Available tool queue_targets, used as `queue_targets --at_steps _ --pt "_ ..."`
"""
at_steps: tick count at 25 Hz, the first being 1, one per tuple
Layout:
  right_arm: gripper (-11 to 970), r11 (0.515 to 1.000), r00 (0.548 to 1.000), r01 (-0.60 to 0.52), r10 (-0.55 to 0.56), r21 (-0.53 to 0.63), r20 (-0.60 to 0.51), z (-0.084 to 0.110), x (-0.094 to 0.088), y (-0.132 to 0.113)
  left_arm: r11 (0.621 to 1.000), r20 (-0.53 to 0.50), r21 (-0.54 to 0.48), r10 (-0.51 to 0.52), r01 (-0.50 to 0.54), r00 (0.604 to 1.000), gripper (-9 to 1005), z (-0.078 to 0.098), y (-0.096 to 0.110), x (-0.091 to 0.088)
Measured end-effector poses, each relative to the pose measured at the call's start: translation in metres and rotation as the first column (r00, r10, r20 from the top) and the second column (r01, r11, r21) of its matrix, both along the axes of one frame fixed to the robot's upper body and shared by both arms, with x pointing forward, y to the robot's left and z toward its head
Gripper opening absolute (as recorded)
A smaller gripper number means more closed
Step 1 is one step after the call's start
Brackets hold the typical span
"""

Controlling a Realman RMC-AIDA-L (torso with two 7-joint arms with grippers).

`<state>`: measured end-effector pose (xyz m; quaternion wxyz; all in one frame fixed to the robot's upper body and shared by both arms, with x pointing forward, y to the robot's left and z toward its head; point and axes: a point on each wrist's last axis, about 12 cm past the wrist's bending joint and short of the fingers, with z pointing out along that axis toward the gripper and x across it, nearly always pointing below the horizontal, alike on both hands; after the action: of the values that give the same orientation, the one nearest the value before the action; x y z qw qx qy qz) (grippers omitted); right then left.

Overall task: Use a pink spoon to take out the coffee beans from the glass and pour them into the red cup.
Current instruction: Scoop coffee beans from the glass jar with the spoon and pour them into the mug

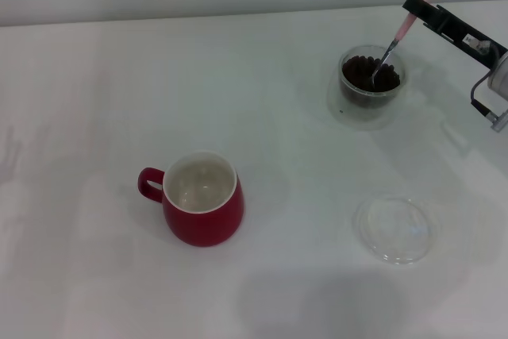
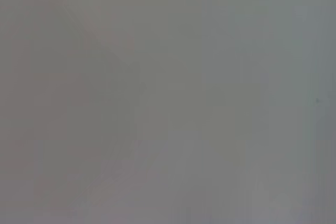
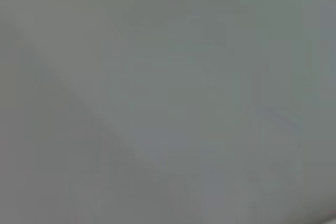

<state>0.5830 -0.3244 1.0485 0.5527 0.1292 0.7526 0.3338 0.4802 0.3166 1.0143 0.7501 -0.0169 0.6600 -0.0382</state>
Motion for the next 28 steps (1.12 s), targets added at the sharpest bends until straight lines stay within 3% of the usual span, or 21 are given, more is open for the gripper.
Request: queue_targets --at_steps 10,28 --pt "150 0.993 0.993 0.063 -0.052 0.103 -0.106 -0.0032 0.0064 -0.0011 1.000 0.008 0.002 -0.001 0.001 1.000 788 0.0016 0.0004 0.0018" --pt "151 0.965 0.981 0.137 -0.101 0.223 -0.165 -0.0011 0.0092 -0.0076 0.999 0.022 0.001 0.037 -0.038 0.999 789 0.0048 0.0063 0.0061"
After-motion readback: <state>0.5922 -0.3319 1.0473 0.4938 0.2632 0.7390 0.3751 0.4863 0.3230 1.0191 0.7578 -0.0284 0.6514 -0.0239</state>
